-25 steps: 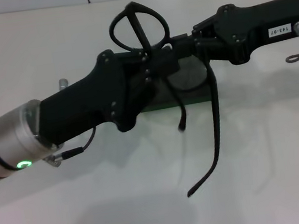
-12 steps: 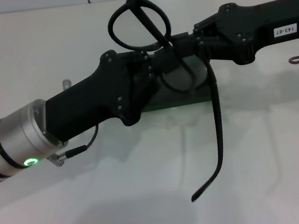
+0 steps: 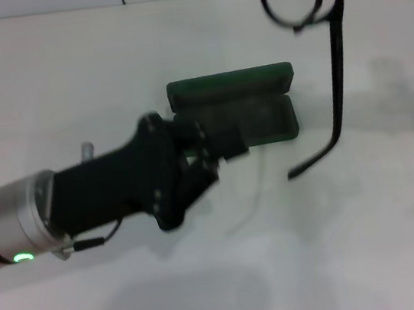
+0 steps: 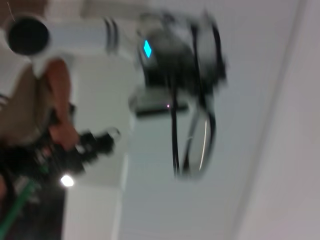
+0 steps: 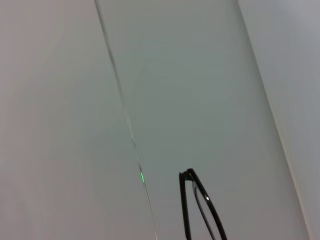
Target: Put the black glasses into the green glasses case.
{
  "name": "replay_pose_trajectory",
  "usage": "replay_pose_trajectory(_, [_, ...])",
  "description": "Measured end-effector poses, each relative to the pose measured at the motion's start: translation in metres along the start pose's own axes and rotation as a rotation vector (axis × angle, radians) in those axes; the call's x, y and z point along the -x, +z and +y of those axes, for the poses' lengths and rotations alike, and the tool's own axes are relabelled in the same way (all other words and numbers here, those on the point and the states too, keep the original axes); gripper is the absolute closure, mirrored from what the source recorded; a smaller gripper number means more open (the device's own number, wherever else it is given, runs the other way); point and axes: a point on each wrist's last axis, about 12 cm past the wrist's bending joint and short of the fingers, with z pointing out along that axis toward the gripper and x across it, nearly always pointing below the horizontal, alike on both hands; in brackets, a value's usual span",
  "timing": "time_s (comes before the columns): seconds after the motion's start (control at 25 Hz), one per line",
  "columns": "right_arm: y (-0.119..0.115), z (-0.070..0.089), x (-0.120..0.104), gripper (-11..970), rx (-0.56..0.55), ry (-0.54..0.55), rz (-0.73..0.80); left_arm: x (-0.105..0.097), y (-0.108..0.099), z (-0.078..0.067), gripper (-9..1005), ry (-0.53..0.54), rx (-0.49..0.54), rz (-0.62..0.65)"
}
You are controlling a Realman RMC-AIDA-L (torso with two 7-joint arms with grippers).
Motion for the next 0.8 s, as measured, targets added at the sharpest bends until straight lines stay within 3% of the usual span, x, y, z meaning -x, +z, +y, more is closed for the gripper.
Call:
replay_pose_trajectory(0.24, [0.011, -0.003, 0.019, 924, 0.021, -0.127, -0.125, -0.007, 0.024, -0.001, 961, -0.024, -0.155, 0.093])
replay_pose_trajectory(0.4, [0.043, -0.016, 0.006, 924, 0.018, -0.135, -0.086, -0.005, 0.041, -0.002, 961, -0.003, -0.209, 0.038])
replay_pose_trajectory(0.6, [0.078, -0.025, -0.027, 925, 0.016, -0.12, 0.044, 0.004, 0.043, -0.001, 961, 0.016, -0.133, -0.132])
replay_pose_trajectory(0.8, [0.092, -0.019, -0.05, 925, 0.04, -0.112, 0.163, 0.007, 0.025, 0.0, 961, 0.003, 0.032, -0.26])
